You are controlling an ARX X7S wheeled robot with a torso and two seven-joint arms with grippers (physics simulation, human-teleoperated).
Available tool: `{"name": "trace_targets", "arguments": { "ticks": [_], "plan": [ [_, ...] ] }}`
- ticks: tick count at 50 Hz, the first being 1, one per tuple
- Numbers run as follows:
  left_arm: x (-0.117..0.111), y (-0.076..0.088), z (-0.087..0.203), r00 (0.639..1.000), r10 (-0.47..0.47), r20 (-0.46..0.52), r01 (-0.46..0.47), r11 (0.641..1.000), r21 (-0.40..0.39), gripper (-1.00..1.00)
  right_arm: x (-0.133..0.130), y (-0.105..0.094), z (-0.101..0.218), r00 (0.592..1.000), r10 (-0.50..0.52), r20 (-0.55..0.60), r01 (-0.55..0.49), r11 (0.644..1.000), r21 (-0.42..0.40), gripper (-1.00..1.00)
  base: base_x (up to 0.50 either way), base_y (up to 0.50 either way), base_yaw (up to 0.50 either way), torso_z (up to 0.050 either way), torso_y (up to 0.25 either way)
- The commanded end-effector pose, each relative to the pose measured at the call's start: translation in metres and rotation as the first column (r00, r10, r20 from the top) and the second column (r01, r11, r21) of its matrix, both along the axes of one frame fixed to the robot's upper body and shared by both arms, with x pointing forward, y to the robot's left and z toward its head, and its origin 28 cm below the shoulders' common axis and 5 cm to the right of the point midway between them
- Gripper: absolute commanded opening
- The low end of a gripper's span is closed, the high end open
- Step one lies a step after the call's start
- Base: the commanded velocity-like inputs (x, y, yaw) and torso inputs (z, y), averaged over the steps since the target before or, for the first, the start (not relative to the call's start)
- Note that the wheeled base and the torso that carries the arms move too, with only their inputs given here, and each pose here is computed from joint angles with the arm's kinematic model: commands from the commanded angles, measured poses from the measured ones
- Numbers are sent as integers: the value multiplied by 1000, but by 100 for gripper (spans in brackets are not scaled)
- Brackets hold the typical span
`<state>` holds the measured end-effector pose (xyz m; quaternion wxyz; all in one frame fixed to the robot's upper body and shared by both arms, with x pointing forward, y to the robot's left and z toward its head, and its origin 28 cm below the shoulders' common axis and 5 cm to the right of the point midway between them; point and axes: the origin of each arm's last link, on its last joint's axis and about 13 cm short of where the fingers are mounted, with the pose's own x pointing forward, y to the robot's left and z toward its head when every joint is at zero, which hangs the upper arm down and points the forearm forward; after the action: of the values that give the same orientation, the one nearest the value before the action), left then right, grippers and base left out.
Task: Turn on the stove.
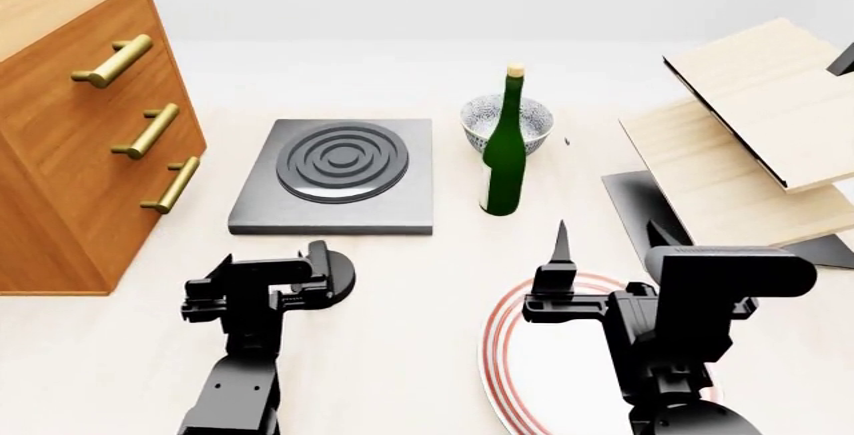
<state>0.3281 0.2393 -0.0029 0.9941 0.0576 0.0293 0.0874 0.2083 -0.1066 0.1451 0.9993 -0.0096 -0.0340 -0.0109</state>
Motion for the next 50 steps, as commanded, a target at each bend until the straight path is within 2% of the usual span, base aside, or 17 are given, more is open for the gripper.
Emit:
{"name": "trace_targets", "arguments": {
  "ticks": [1, 7, 8, 13, 14, 17, 20, 21, 23, 24, 25, 28, 32, 33, 40, 41, 50],
  "plan": [
    [-8, -11, -16, 998, -29, -59, 29, 1000, 2, 100, 0, 1, -2, 1000, -1, -3, 1, 1000, 1, 100, 0, 0, 0, 0, 0],
    [-19, -30, -10, 995, -62, -84, 64, 998, 17, 100, 1, 1, -3, 1000, 1, -7, -1, 1000, 3, 100, 0, 0, 0, 0, 0],
    [-22, -37, -8, 991, -86, -102, 87, 996, 3, 100, 1, 0, -3, 1000, 1, -7, 0, 1000, 4, 100, 0, 0, 0, 0, 0],
    [-48, -58, 13, 968, -241, -78, 243, 970, 23, 100, 1, -1, -3, 1000, -5, -7, 6, 1000, 6, 100, 0, 0, 0, 0, 0],
    [-57, -63, 23, 953, -294, -69, 296, 955, 21, 100, 0, -2, -3, 1000, -6, -6, 7, 1000, 8, 100, 0, 0, 0, 0, 0],
    [-73, -71, 40, 925, -373, -65, 374, 927, 3, 100, 0, -3, 1, 1000, -11, 6, 11, 1000, 14, 100, 0, 0, 0, 0, 0],
    [-85, -73, 74, 892, -451, -19, 449, 892, -56, 100, 0, -6, 4, 999, -29, 19, 28, 999, 20, 100, 0, 0, 0, 0, 0],
    [-90, -72, 96, 882, -471, 23, 471, 879, -79, 100, 0, -7, 5, 999, -35, 21, 35, 999, 22, 100, 0, 0, 0, 0, 0],
    [-95, -69, 114, 870, -491, 38, 492, 863, -119, 100, 0, -8, 4, 999, -39, 21, 38, 999, 21, 100, 0, 0, 0, 0, 0],
    [-102, -67, 134, 857, -510, 75, 515, 845, -140, 100, 0, -8, 4, 999, -40, 20, 40, 999, 21, 100, 0, 0, 0, 0, 0],
    [-105, -66, 142, 853, -514, 92, 522, 842, -137, 100, 0, -8, 4, 999, -40, 20, 40, 999, 20, 100, 0, 0, 0, 0, 0],
    [-115, -58, 170, 856, -494, 154, 513, 847, -138, 100, 0, -7, 2, 999, -36, 16, 36, 999, 22, 100, 0, 0, 0, 0, 0],
    [-117, -47, 190, 868, -450, 210, 483, 863, -148, 100, 0, -6, -2, 999, -32, 9, 31, 999, 22, 100, 0, 0, 0, 0, 0],
    [-115, -40, 184, 898, -398, 189, 428, 890, -156, 100, 1, -5, -3, 1000, -29, 4, 29, 999, 19, 100, 0, 0, 0, 0, 0],
    [-109, -33, 174, 924, -347, 162, 372, 913, -167, 100, 0, -5, -3, 1000, -30, 2, 30, 1000, 10, 100, 0, 0, 0, 0, 0],
    [-103, -28, 156, 945, -304, 122, 322, 930, -175, 100, 5, -4, -8, 999, -34, -3, 34, 999, -16, 100, 0, 0, 0, 0, 0],
    [-103, -30, 157, 943, -308, 128, 327, 929, -173, 100, 4, -5, -6, 999, -34, 3, 34, 999, -16, 100, 0, 0, 0, 0, 0]
  ]
}}
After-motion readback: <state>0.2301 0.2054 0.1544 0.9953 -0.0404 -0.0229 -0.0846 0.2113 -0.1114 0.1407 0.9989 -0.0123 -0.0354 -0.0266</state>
